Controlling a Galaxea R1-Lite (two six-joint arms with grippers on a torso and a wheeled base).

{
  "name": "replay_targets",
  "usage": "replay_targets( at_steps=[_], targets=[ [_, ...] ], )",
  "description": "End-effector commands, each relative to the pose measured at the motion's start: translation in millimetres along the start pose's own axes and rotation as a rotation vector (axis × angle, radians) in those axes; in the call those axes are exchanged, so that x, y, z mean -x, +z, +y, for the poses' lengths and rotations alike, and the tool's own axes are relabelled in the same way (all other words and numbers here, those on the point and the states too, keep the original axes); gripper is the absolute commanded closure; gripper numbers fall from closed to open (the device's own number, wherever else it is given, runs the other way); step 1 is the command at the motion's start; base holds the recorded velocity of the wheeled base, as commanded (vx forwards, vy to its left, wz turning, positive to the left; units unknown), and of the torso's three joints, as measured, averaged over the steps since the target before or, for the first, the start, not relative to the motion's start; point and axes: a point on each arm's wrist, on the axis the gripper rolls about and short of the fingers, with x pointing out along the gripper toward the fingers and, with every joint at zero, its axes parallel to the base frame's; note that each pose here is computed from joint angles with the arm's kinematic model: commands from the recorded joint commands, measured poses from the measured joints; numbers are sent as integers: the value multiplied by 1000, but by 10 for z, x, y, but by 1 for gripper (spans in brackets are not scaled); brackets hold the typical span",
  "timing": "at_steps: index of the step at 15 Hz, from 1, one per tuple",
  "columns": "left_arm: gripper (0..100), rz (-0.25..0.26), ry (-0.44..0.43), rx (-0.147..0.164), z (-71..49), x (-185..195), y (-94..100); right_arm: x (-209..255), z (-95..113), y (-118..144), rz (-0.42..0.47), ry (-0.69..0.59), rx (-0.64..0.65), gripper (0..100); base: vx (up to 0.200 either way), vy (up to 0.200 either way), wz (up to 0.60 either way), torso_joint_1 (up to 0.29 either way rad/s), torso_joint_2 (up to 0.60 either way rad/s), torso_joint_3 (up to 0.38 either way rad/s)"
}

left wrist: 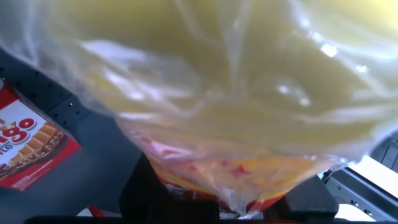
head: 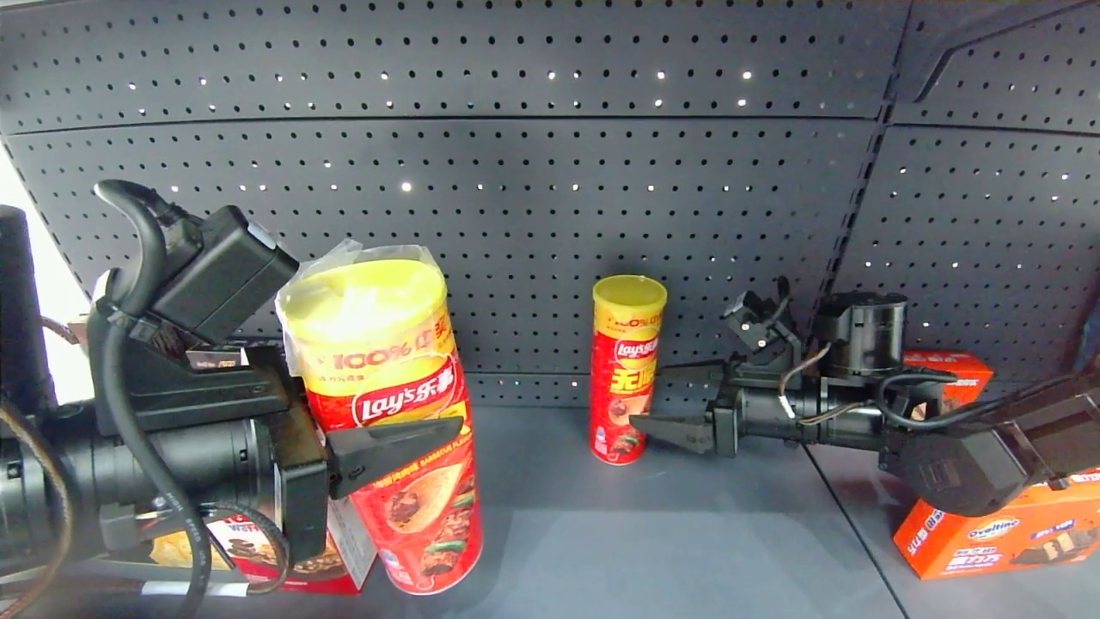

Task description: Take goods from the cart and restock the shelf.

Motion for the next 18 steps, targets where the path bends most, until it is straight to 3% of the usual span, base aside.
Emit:
replay_targets(
  at_steps=[1, 17, 18],
  targets=[
    [100, 6, -1, 1, 9, -39, 7, -87, -48, -64, 13, 3, -9, 0, 0, 0, 0, 0, 0, 0],
    [100, 10, -3, 3, 13, -56, 4, -524, -170, -287, 39, 45, -19, 0, 0, 0, 0, 0, 0, 0],
    [100, 10, -3, 3, 13, -56, 4, -549, -146, -282, 40, 45, -16, 100, 0, 0, 0, 0, 0, 0]
  ],
)
